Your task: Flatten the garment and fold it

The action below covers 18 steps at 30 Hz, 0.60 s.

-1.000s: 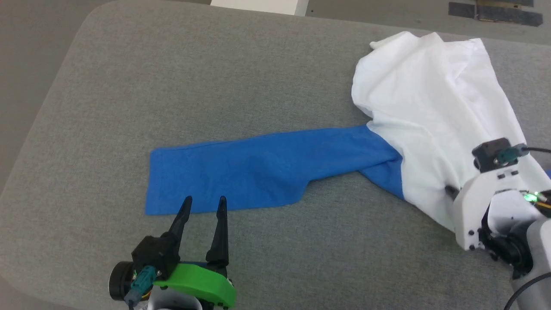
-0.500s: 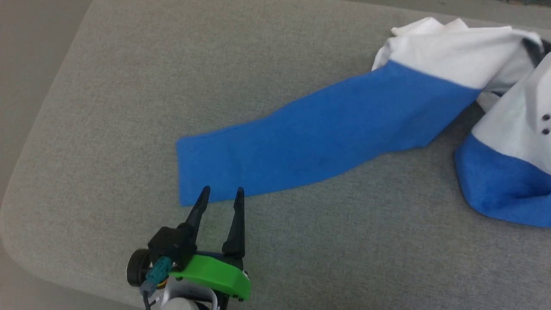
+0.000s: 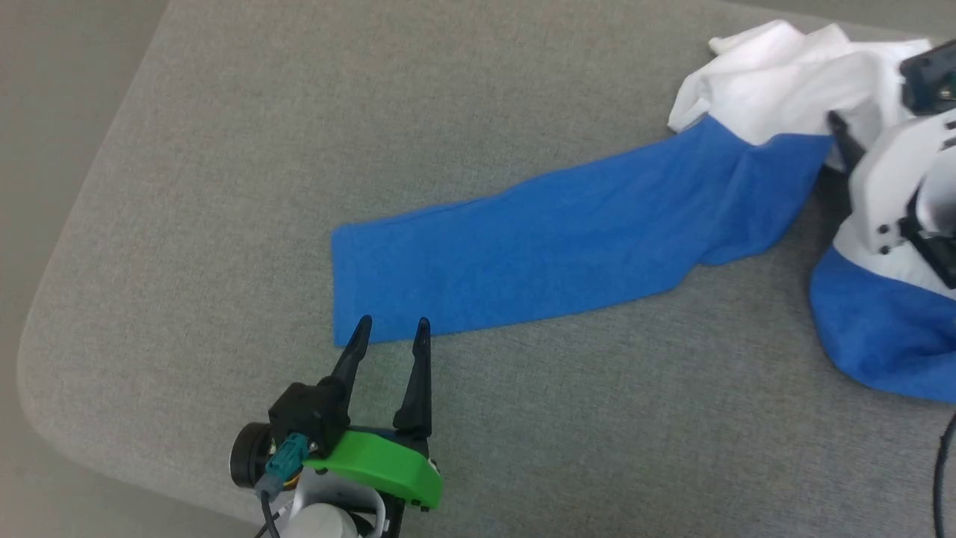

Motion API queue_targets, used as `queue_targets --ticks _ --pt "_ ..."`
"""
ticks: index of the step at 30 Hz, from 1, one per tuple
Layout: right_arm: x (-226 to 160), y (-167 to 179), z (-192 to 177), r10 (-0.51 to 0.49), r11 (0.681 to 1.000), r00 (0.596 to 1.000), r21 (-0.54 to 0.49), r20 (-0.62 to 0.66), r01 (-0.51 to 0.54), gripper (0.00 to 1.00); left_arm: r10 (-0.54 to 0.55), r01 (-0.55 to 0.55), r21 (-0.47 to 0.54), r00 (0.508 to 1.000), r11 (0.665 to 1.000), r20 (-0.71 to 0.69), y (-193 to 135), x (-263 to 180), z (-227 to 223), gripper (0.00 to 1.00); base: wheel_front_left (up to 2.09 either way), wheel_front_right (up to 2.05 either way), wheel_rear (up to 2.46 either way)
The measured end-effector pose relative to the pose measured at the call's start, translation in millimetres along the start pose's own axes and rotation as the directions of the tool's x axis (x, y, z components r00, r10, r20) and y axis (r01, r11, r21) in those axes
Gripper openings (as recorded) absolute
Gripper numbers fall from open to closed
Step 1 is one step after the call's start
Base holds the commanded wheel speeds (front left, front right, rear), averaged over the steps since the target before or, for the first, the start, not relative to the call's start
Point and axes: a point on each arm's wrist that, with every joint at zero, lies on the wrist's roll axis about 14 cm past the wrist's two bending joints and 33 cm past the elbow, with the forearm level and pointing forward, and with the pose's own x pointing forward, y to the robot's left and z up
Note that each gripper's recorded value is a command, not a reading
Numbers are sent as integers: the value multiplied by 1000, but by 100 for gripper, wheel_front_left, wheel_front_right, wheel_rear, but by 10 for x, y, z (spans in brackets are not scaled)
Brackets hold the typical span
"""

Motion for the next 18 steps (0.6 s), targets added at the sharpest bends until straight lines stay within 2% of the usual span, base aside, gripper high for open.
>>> queue_targets --ticks 4,6,10,12,18 --pt "-211 257 326 85 996 993 -17 82 -84 100 -18 18 -7 999 1000 30 -49 -30 82 100 0 0 0" --pt "-325 383 369 129 992 988 -5 80 -129 100 -26 27 -10 999 1000 39 -72 -56 107 100 0 0 0" --pt "-490 602 37 200 980 978 -1 -53 -201 100 -49 50 -14 997 999 60 -137 -81 175 100 0 0 0" --pt "-517 643 -147 212 975 970 -35 -122 -217 100 -52 53 -16 997 998 62 -150 -90 186 100 0 0 0" --pt "-411 831 -507 258 954 935 -87 -244 -286 100 -35 36 -15 999 999 38 -106 -104 125 100 0 0 0"
